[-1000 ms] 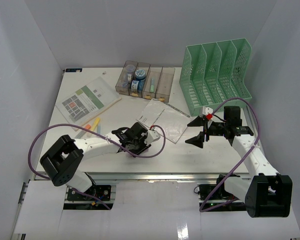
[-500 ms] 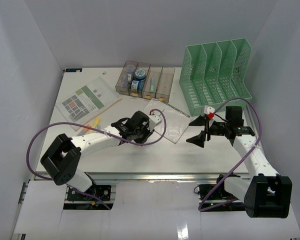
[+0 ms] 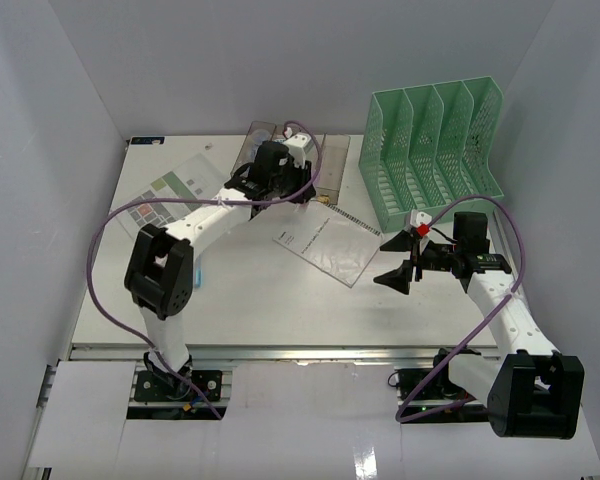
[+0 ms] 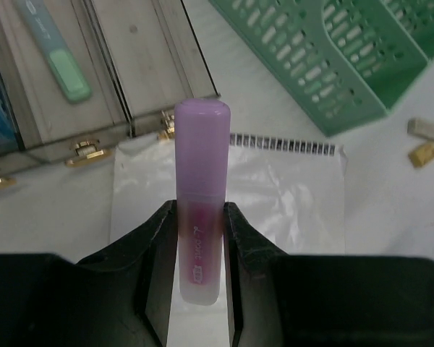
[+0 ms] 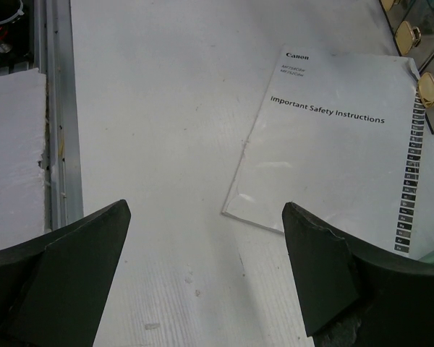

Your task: Organize the desk

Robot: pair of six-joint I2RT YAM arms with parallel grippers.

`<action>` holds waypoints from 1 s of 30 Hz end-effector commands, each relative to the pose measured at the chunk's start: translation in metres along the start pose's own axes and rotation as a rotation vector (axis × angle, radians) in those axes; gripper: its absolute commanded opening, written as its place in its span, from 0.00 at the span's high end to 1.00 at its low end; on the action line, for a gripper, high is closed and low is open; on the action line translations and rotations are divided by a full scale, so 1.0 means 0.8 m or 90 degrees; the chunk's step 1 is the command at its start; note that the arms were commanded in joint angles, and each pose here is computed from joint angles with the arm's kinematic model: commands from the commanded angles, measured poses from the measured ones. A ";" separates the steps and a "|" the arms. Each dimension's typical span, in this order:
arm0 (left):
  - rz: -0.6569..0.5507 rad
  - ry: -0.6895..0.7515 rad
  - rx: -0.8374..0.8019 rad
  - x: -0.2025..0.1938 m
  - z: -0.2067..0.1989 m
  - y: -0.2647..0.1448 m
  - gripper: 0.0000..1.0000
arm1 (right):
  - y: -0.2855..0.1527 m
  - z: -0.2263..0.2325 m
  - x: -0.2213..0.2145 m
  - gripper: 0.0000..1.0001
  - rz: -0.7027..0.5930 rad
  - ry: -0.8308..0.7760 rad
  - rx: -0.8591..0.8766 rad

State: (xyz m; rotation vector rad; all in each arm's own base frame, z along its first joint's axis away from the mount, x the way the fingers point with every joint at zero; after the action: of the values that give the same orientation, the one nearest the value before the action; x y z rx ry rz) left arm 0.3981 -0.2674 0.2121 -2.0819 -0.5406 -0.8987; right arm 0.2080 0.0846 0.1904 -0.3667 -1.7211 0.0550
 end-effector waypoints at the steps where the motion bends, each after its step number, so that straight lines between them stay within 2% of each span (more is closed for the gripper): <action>1: -0.068 -0.055 -0.021 0.057 0.011 0.040 1.00 | -0.002 -0.006 0.006 0.08 -0.004 -0.010 -0.011; 8: -0.144 -0.089 0.008 0.107 0.050 0.086 1.00 | -0.002 -0.008 0.004 0.08 0.002 -0.006 -0.016; 13: -0.172 -0.081 0.019 0.122 0.068 0.113 0.95 | -0.002 -0.009 0.003 0.08 0.003 -0.004 -0.016; 15: -0.166 -0.072 0.031 0.117 0.076 0.122 0.84 | -0.002 -0.009 0.003 0.08 0.002 -0.004 -0.016; 18: -0.152 -0.070 0.046 0.106 0.085 0.131 0.56 | -0.002 -0.010 0.002 0.08 0.006 -0.003 -0.018; 20: -0.142 -0.067 0.047 0.099 0.088 0.132 0.41 | -0.002 -0.011 0.002 0.08 0.008 -0.004 -0.020; 24: -0.137 -0.059 0.045 0.100 0.084 0.123 0.30 | -0.002 -0.013 -0.002 0.08 0.020 -0.003 -0.028; 30: -0.151 -0.037 0.028 0.120 0.060 0.074 0.26 | -0.015 -0.021 -0.011 0.08 0.046 0.005 -0.069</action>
State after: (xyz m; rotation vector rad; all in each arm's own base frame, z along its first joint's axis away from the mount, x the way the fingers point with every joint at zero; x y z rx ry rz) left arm 0.5403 -0.2651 0.1649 -2.0315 -0.8070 -0.8341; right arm 0.2134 0.0788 0.1859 -0.4411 -1.6833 0.0453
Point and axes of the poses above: each gripper's point midway between its finger pads, its own y axis out along the fingers, its own z axis along the line the jaws close on, x = y × z, the point moved 8 cm from there along -y, back along the fingers, and after that the axes turned 13 degrees about -y, right-handed, at the moved point
